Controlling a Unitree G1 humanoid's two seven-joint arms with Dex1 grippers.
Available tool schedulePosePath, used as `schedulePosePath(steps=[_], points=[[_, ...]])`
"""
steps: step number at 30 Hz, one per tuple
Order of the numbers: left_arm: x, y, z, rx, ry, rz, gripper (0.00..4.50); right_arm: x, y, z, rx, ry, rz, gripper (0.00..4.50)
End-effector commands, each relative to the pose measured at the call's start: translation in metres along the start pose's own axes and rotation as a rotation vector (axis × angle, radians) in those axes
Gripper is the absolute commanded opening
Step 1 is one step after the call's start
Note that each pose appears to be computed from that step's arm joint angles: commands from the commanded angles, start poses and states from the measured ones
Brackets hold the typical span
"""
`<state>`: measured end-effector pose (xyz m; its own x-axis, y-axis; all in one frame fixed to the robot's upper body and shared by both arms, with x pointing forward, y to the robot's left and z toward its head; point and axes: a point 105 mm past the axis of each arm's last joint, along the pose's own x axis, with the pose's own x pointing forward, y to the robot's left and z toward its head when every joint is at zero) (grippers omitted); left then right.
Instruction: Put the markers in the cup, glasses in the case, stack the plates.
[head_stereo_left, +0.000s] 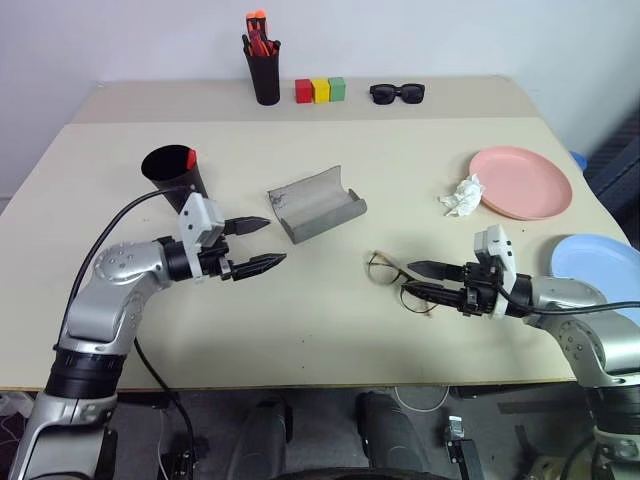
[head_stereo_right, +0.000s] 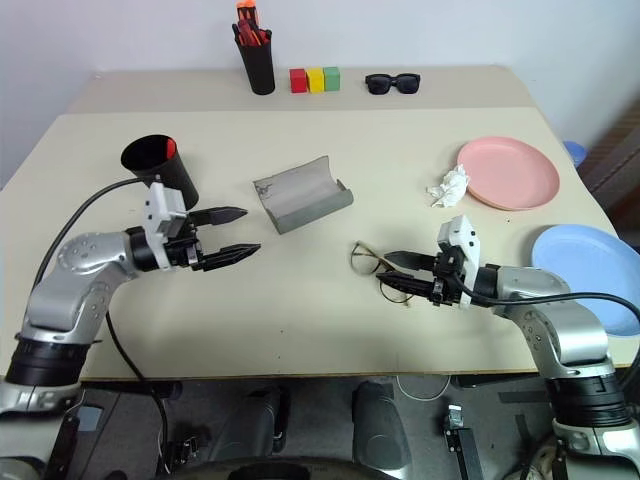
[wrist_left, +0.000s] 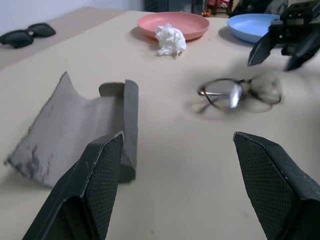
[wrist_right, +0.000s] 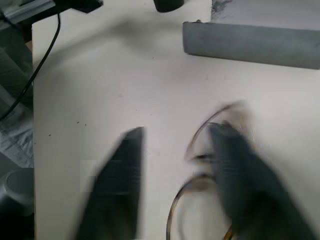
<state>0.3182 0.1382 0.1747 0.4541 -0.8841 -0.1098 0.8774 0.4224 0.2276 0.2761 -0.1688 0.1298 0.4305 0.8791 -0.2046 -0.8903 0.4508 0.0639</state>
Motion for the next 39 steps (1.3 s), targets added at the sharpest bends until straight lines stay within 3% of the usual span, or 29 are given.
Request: schedulePosePath(steps=[1, 7, 10, 20, 23, 28, 33, 39], points=[[0.019, 0.022, 0.007, 0.014, 0.052, 0.082, 3.61, 0.000, -0.001, 0.010, -0.081, -0.020, -0.024, 3.45], [0.043, 0.034, 0.012, -0.026, 0.172, 0.017, 3.61, -0.003, -0.007, 0.021, -0.123, -0.074, -0.107, 3.45], [0.058, 0.040, 0.003, -0.012, 0.327, -0.013, 3.61, -0.004, -0.001, 0.032, -0.125, -0.120, -0.129, 3.45], [0.103, 0.038, -0.019, 0.066, 0.536, -0.152, 3.61, -0.012, 0.010, 0.043, -0.149, -0.167, -0.232, 3.45], [0.110, 0.038, -0.027, 0.073, 0.589, -0.164, 2.80, -0.016, 0.009, 0.043, -0.158, -0.166, -0.253, 3.51], [0.121, 0.034, -0.024, 0.101, 0.582, -0.186, 0.28, -0.021, 0.009, 0.040, -0.155, -0.167, -0.279, 3.51], [0.124, 0.018, -0.016, 0.214, 0.461, -0.289, 0.13, -0.026, 0.011, 0.033, -0.156, -0.164, -0.307, 3.51], [0.095, -0.006, -0.022, 0.218, 0.458, -0.479, 0.13, -0.026, 0.010, 0.022, -0.158, -0.153, -0.332, 3.51]])
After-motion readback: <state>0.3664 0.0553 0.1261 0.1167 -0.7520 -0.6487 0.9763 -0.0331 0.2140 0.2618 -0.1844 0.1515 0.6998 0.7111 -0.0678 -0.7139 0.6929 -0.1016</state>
